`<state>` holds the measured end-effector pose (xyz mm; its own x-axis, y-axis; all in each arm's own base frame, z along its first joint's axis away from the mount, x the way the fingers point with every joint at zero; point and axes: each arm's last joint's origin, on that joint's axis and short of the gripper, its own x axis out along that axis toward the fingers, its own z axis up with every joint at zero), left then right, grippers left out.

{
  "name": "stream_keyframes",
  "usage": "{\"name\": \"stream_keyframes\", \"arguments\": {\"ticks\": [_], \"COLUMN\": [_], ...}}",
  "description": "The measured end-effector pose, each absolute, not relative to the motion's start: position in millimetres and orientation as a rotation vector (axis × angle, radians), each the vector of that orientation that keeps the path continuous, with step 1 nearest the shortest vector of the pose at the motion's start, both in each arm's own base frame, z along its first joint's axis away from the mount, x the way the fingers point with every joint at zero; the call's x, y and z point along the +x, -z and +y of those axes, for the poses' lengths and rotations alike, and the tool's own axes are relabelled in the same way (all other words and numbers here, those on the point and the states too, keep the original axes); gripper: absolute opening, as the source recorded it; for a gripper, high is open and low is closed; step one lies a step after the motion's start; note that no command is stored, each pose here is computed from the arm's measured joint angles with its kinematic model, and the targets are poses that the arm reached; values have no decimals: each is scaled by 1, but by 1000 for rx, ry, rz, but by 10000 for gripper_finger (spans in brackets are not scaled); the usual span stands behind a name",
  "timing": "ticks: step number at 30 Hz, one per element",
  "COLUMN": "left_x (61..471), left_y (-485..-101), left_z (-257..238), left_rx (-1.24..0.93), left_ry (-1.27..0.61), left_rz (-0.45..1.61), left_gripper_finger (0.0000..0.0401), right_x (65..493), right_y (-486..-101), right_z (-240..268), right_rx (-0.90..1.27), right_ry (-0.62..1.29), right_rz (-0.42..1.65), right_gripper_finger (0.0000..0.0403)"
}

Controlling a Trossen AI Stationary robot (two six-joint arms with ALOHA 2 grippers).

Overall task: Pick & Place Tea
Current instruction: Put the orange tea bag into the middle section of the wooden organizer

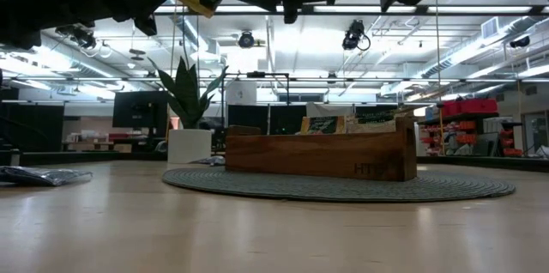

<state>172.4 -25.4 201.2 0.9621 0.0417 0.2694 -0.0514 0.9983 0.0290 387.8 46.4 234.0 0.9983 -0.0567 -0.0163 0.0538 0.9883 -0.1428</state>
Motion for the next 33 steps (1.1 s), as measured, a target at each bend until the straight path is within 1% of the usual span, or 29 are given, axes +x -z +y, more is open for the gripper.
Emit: {"name": "stream_keyframes", "arguments": {"ticks": [2, 8, 12, 18, 22, 26, 29, 33], "left_x": [172, 173, 173, 173, 173, 174, 175, 175], "left_y": [-201, -201, -201, -201, -200, -193, -191, -189], "left_z": [-25, -25, -25, -24, -24, -24, -24, -22], "left_rx": [35, 35, 35, 53, 60, 105, 129, 129], "left_ry": [-48, -50, -56, -96, -108, -129, -128, -175], "left_rz": [-273, -273, -268, -263, -248, -177, -151, -132], "left_gripper_finger": [2, 5, 22, 63, 103, 141, 163, 177], "right_x": [388, 388, 388, 379, 368, 352, 341, 336], "right_y": [-235, -234, -234, -243, -251, -260, -267, -282], "right_z": [47, 46, 45, 44, 41, 35, 27, 19], "right_rx": [-152, -141, -141, -106, -66, 18, 87, 154], "right_ry": [47, 48, 59, 76, 106, 135, 177, 241], "right_rz": [14, 17, 27, 103, 186, 283, 403, 579], "right_gripper_finger": [8, 3, 2, 1, 1, 1, 0, 0]}}
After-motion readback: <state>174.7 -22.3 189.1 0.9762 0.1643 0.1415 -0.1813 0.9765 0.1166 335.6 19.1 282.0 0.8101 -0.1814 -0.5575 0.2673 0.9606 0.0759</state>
